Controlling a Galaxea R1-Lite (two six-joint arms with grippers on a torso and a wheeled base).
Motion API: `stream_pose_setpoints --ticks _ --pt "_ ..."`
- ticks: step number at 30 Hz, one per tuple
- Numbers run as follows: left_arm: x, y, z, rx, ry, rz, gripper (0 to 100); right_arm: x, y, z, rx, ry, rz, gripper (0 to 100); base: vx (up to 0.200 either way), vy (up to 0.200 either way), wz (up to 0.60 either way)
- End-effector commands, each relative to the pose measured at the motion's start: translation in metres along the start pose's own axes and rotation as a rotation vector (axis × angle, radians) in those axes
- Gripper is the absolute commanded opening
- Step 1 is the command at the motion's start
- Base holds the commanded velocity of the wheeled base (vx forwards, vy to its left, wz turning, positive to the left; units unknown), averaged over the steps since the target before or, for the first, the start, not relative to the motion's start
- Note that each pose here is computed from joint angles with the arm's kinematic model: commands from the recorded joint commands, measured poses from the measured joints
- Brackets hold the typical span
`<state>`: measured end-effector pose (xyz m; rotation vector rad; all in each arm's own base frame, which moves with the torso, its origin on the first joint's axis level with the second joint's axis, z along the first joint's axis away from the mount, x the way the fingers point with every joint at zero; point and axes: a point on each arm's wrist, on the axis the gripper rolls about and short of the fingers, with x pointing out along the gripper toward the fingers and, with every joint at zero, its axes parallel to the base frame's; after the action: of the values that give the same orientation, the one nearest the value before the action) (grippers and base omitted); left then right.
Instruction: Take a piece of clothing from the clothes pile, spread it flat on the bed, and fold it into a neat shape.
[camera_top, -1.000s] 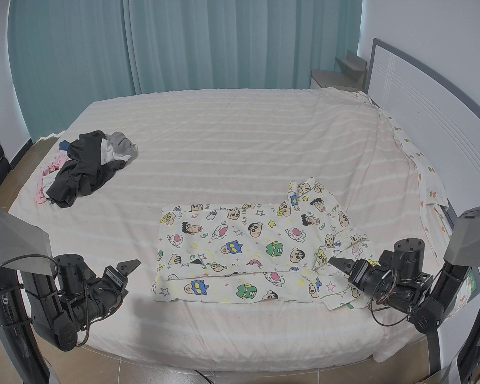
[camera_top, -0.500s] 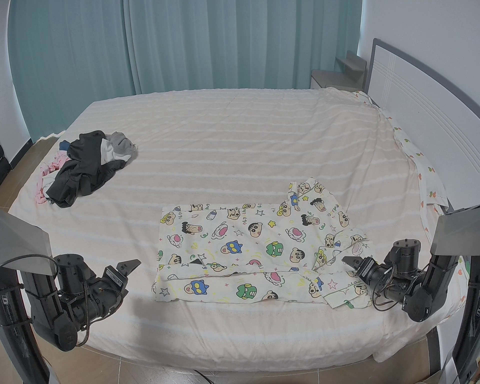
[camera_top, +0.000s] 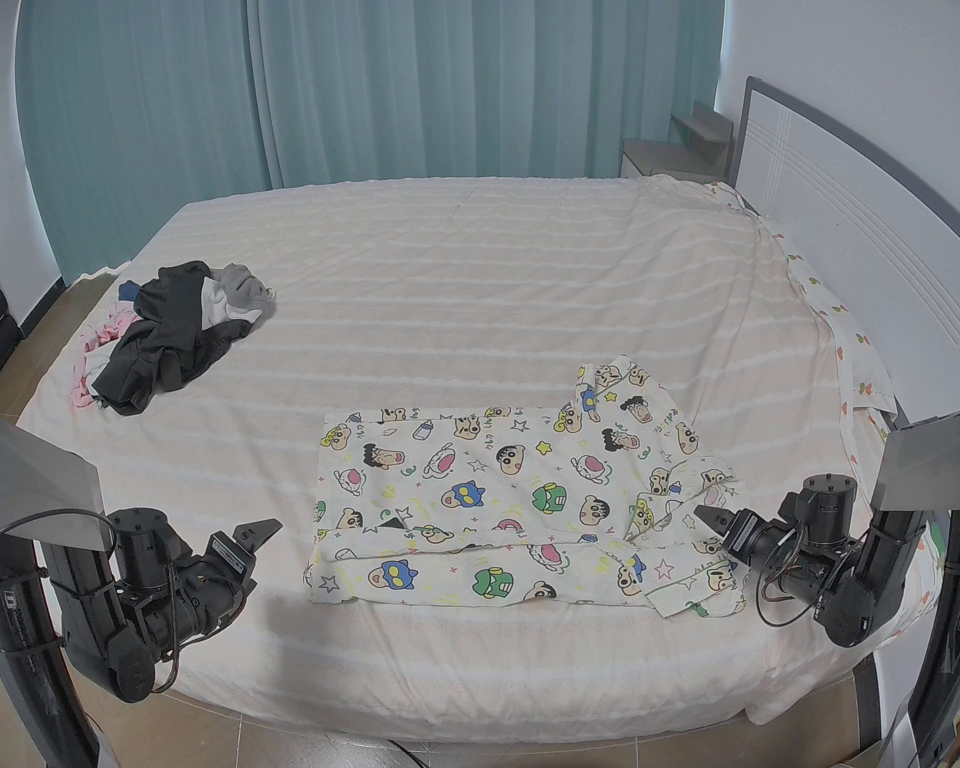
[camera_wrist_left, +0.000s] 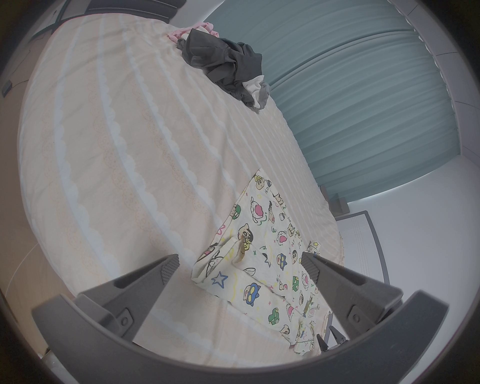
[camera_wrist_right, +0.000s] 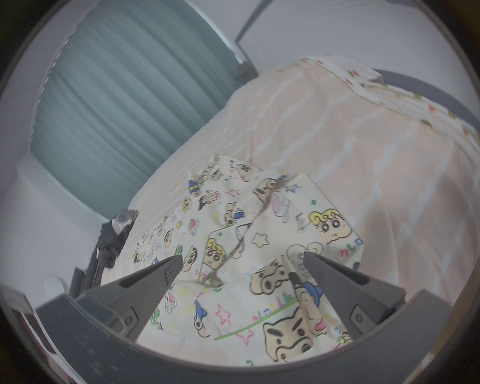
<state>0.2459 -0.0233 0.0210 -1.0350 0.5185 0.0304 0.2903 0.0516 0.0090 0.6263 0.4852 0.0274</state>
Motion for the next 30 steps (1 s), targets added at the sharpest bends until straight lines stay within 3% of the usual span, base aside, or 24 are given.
stream_pose_setpoints --ticks 1,5,9,13,21,30 --pt "0.0 -0.001 0.001 0.003 -0.008 -0.014 100 -0.018 0.02 -0.003 -0.137 -0.002 0.066 100 0.0 0.0 0.0" --pt "0.0 -0.001 0.001 0.001 -0.008 -0.014 100 -0.016 0.023 -0.015 -0.322 0.02 0.073 100 0.0 0.0 0.0" --pt "0.0 -0.001 0.001 0.001 -0.008 -0.014 100 -0.012 0.028 -0.033 -0.426 0.06 0.087 100 0.0 0.0 0.0" --pt "0.0 -0.001 0.001 0.001 -0.008 -0.014 100 -0.005 0.02 -0.063 -0.586 0.165 0.081 100 0.0 0.0 0.0" --pt "0.0 -0.002 0.001 0.003 -0.009 -0.016 100 0.004 0.022 -0.078 -0.747 0.135 0.076 100 0.0 0.0 0.0" --pt "0.0 -0.002 0.001 0.003 -0.009 -0.016 100 0.018 0.04 -0.074 -0.841 0.036 0.086 100 0.0 0.0 0.0"
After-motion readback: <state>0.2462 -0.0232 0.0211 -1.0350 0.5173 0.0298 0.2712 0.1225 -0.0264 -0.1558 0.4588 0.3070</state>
